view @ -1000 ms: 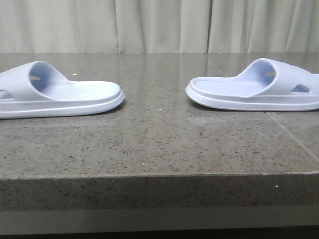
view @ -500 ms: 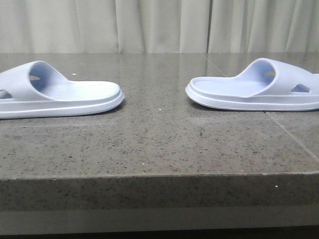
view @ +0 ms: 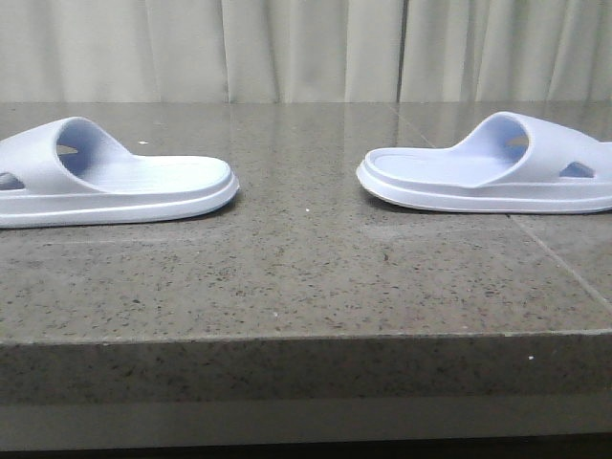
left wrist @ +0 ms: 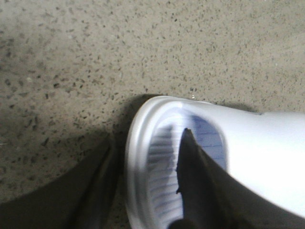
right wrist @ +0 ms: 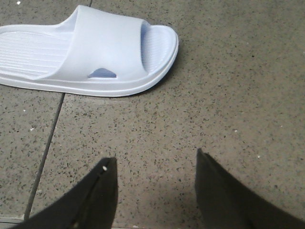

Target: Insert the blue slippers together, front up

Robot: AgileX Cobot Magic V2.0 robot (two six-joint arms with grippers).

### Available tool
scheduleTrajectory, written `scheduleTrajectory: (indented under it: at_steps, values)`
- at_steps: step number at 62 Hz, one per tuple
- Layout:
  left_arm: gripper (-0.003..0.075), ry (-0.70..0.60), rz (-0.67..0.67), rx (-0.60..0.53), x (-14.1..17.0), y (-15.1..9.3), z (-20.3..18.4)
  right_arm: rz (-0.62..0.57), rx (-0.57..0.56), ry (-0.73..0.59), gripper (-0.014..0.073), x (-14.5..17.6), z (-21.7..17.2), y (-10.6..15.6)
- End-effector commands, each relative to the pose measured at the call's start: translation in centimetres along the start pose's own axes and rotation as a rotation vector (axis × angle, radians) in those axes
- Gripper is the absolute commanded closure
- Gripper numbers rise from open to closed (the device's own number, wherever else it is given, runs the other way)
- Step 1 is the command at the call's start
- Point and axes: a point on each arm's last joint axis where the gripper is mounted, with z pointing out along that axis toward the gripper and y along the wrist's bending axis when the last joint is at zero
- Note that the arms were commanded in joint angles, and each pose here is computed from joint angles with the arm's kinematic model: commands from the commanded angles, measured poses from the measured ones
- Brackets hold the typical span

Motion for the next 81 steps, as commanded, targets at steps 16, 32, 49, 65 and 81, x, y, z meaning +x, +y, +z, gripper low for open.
scheduleTrajectory:
  at_steps: [16,32,49,65,81]
  values:
    - [0.0705,0.027,0.059,0.051,-0.1,-2.0,0.3,-0.003,-0.001,-0.090,0.0192,-1.6,-0.5,0.0]
    - [0.0741,0.044,0.116,0.117,-0.6,-3.8,-1.0,-0.003,-0.001,-0.081,0.0192,-1.5,-0.5,0.0]
    - [0.0741,-0.124,0.245,0.138,0.8,-9.0,-5.8,0.019,0.000,-0.015,0.0192,-0.9,-0.5,0.0]
    - [0.0741,-0.174,0.303,0.157,4.1,-11.3,-7.4,0.108,0.084,-0.050,0.0192,-2.4,-1.5,-0.9]
    - [0.0741,-0.165,0.306,0.162,4.5,-11.4,-7.4,0.229,0.236,0.109,0.0192,-5.0,0.6,-3.6]
